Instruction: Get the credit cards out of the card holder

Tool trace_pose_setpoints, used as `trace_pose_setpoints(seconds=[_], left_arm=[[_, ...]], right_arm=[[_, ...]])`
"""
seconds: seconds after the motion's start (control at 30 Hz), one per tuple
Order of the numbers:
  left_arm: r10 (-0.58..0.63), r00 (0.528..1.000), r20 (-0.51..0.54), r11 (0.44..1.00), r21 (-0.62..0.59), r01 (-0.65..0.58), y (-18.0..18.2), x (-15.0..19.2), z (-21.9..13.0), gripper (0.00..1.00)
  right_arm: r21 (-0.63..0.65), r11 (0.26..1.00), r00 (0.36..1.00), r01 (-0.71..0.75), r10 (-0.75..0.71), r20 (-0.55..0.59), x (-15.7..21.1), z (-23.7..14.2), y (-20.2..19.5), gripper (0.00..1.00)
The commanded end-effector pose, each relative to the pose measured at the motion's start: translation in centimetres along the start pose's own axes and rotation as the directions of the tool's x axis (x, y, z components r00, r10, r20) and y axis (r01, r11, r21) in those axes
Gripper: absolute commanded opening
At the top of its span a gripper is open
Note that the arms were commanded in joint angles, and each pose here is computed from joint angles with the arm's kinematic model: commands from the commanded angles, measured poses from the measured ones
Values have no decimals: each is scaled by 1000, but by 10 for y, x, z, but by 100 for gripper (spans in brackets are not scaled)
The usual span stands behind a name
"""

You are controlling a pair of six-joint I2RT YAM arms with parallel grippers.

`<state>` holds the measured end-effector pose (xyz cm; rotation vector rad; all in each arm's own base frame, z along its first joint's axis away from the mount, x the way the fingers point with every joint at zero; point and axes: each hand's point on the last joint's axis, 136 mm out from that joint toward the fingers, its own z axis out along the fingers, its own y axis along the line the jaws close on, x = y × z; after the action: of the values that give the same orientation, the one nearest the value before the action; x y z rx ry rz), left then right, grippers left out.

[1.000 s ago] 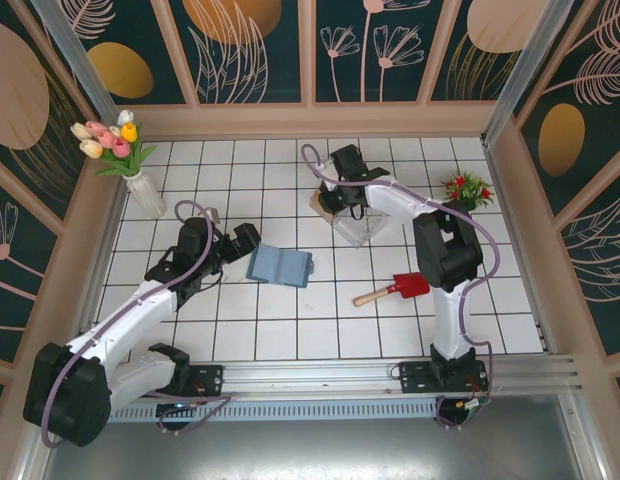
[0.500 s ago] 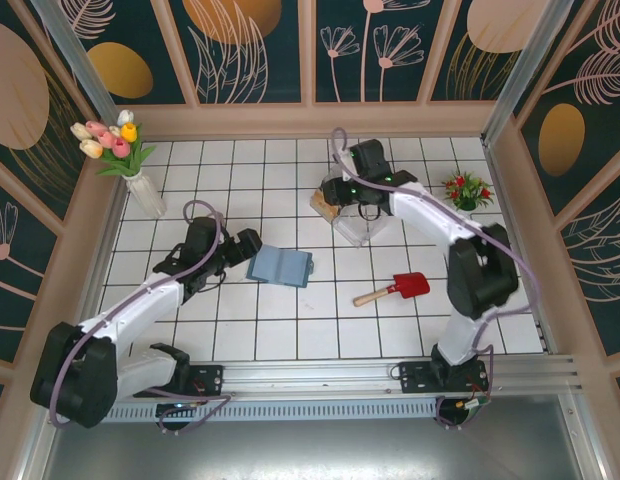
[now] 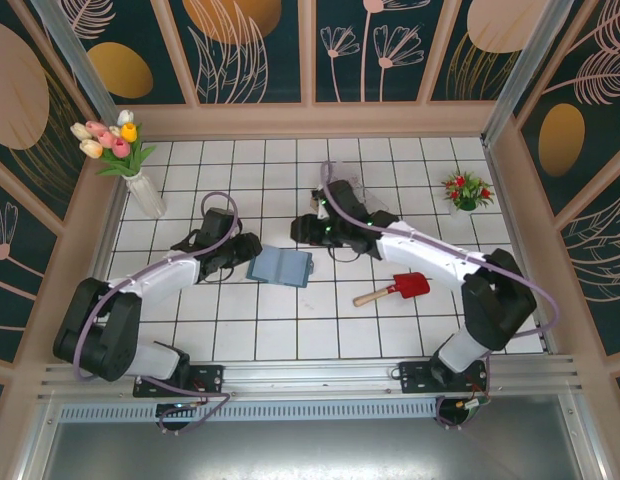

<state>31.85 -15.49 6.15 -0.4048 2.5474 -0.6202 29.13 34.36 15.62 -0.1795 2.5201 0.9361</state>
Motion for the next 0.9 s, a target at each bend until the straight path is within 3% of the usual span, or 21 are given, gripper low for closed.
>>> trace_pose_setpoints(seconds=[0.0,0.33,0.67,0.87], left_arm=[[-21,999,-45,1000,-3,21,1,6,6,40],[-39,988,-149,998,42,46,4,34,19,26],[-53,979,-198,997,36,61,15,53,24,17],[-56,977,-205,996,54,69,14,56,24,11]], right_arm=[[73,993,996,-89,88,12,10,20,-7,45],[158,985,976,-72,102,-191,60,73,-16,43],[418,908,981,-28,105,-164,65,73,-73,45],[466,885,981,-8,96,-166,67,75,-84,47]])
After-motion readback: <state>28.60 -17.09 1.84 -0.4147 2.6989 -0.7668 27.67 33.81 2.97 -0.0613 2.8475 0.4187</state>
